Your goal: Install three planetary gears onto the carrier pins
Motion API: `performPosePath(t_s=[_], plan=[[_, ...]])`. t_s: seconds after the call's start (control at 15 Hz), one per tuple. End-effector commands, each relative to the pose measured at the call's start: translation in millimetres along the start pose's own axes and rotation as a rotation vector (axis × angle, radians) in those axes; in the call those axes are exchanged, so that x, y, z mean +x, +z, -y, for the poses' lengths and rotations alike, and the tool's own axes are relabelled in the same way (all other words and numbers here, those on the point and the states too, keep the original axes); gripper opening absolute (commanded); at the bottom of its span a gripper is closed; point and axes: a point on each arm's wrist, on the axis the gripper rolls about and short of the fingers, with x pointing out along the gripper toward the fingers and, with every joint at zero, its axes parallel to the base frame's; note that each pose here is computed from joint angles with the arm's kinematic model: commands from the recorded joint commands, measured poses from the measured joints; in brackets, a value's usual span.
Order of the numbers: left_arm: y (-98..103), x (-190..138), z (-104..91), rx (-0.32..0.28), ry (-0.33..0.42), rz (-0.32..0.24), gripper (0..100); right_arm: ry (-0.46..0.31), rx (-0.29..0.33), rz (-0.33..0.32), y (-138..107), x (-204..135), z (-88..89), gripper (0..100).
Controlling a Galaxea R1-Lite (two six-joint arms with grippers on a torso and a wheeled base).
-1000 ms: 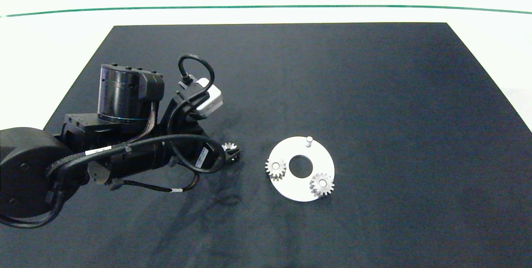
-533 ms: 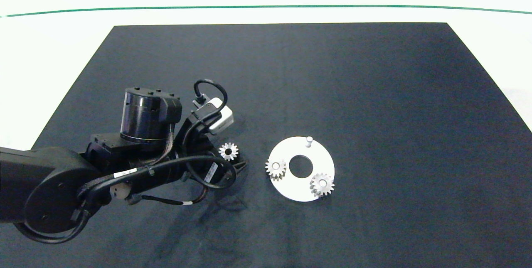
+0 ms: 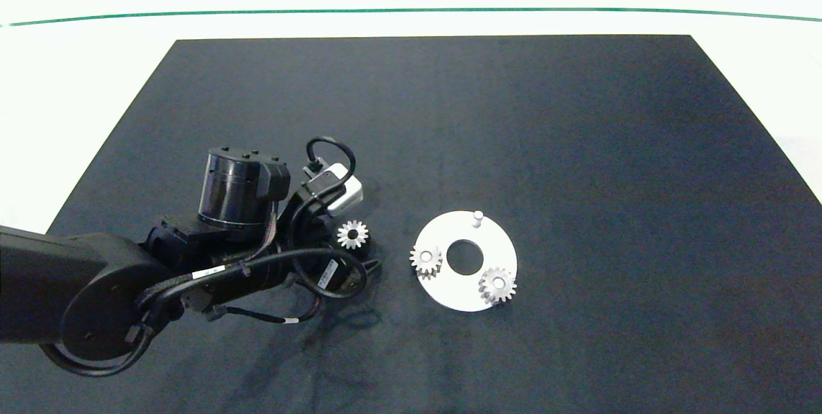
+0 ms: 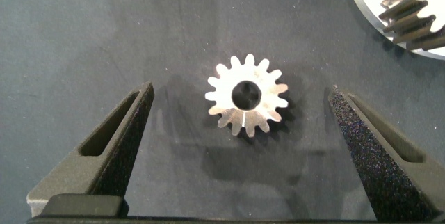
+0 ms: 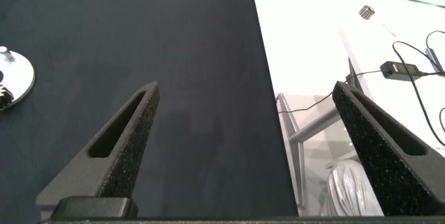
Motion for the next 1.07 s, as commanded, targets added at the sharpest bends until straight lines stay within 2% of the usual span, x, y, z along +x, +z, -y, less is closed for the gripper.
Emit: performPosePath(t_s=[0.07,1.07], plan=[[-0.2,0.6,-0.5,0.0,0.002,0.0,97,-0.003,-0.004,-0.004,-0.2,-0.1,-0.1,100],[2.1,3.2,0.5,0.001,0.001,0.009,67,-0.004,-0.004,0.001,1.4,-0.9,0.6,100]])
